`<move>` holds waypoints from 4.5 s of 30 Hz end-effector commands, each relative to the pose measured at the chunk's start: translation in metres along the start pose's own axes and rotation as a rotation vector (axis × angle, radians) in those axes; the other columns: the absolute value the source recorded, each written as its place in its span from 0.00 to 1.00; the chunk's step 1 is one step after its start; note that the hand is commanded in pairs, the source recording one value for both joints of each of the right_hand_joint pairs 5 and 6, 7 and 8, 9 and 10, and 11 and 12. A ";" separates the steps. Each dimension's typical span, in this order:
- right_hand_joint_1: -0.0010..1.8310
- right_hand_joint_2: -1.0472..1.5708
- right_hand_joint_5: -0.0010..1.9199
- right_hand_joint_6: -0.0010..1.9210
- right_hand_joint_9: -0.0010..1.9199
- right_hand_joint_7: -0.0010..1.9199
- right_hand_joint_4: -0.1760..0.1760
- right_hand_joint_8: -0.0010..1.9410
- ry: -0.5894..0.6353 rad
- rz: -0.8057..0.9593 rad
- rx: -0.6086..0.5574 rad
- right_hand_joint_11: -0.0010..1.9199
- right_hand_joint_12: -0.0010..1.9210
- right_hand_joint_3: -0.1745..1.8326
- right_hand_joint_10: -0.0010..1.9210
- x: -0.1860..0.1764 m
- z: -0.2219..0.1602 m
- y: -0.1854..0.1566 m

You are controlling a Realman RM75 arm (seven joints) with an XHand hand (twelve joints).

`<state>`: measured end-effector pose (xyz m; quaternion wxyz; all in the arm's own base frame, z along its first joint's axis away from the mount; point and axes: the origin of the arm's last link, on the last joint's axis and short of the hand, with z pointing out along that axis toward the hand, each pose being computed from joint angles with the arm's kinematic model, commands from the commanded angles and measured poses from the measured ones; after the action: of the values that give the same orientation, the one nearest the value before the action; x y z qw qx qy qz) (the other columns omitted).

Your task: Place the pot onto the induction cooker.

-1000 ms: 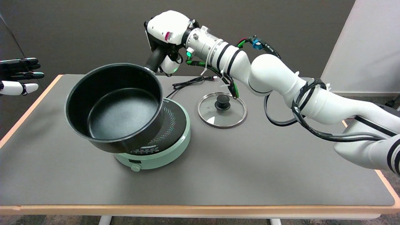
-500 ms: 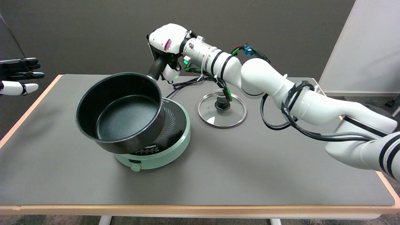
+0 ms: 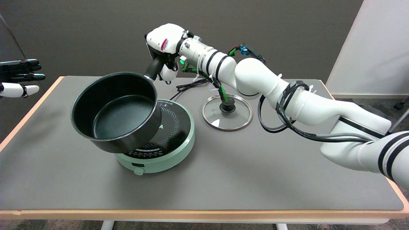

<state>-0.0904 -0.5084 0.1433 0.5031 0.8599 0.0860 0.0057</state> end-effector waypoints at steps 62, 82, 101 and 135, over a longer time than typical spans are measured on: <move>0.62 0.61 1.00 1.00 1.00 1.00 0.41 0.99 -0.018 0.054 -0.726 1.00 1.00 0.87 1.00 -0.027 -0.063 0.028; 0.63 0.63 1.00 1.00 1.00 1.00 0.41 0.99 -0.088 0.086 -0.700 1.00 1.00 0.85 1.00 -0.040 -0.126 -0.026; 0.63 0.63 1.00 1.00 1.00 1.00 0.41 0.99 -0.187 0.071 -0.863 1.00 1.00 0.85 1.00 -0.066 -0.110 -0.044; 0.63 0.62 1.00 1.00 1.00 1.00 0.39 0.99 -0.173 -0.031 -0.929 1.00 1.00 0.88 1.00 -0.080 -0.093 -0.071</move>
<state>-0.1783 -0.4072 0.1396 0.8315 0.5534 0.0399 -0.0276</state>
